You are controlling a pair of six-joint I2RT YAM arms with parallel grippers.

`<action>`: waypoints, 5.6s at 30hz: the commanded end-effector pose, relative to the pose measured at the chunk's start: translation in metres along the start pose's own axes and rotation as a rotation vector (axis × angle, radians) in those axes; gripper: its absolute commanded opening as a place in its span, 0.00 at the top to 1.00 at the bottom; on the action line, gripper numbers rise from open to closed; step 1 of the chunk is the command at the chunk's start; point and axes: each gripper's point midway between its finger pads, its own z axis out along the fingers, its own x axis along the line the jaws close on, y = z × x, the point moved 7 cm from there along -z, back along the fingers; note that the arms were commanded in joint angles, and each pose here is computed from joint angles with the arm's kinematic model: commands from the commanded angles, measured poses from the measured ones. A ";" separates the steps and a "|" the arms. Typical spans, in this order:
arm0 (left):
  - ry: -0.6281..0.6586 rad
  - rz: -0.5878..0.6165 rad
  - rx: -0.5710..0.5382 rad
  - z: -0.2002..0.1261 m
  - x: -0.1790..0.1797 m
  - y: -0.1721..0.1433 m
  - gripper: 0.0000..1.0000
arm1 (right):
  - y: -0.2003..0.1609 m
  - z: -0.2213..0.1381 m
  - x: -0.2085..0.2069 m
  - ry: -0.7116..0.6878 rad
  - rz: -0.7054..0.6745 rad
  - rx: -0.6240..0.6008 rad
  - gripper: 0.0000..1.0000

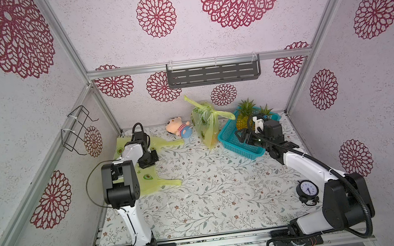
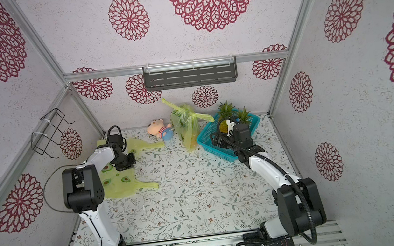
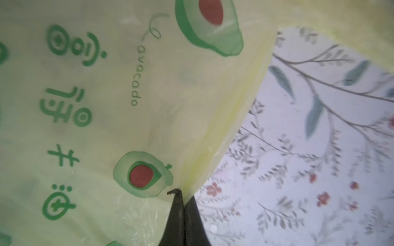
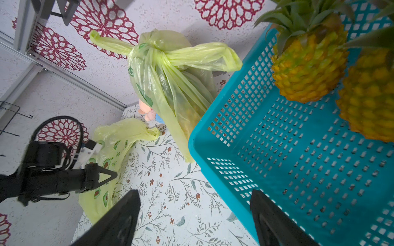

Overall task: Place the pineapple into a plastic bag & tie a knot
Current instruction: Pick up the plastic bag at the center of the board, then pick up the pineapple from the basket.

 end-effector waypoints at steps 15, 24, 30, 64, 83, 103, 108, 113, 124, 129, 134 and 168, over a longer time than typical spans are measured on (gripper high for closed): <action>-0.325 0.155 -0.086 -0.077 -0.075 -0.099 1.00 | -0.071 0.072 0.068 0.187 -0.166 0.263 0.23; -0.337 0.176 -0.080 -0.078 -0.076 -0.099 1.00 | -0.094 0.092 0.066 0.168 -0.181 0.312 0.20; -0.336 0.185 -0.074 -0.076 -0.077 -0.097 1.00 | -0.124 0.100 0.062 0.165 -0.236 0.465 0.20; -0.302 0.228 -0.061 -0.079 -0.073 -0.102 0.74 | -0.129 0.101 0.075 0.259 -0.442 0.605 1.00; -0.145 0.315 -0.319 -0.074 -0.100 -0.094 0.10 | -0.063 0.071 0.150 0.517 -0.197 0.444 1.00; 0.098 0.240 -0.343 -0.030 -0.089 -0.092 0.33 | -0.052 0.059 0.155 0.503 -0.212 0.399 1.00; 0.070 0.281 -0.326 -0.024 -0.085 -0.105 0.63 | -0.050 0.062 0.158 0.514 -0.230 0.410 1.00; 0.027 0.305 -0.327 -0.032 -0.088 -0.106 0.92 | -0.049 0.068 0.147 0.441 -0.243 0.406 1.00; 0.094 0.336 -0.291 -0.076 -0.072 -0.108 1.00 | -0.044 0.106 0.113 0.279 -0.284 0.430 1.00; 0.064 0.299 -0.248 -0.103 -0.070 -0.103 1.00 | -0.022 0.107 0.118 0.300 -0.285 0.400 0.79; 0.031 0.227 -0.172 -0.114 -0.065 -0.095 1.00 | 0.012 0.075 0.129 0.349 -0.329 0.320 0.36; -0.160 0.112 -0.118 -0.124 -0.077 -0.083 1.00 | 0.176 0.037 -0.117 -0.514 -0.165 0.016 0.19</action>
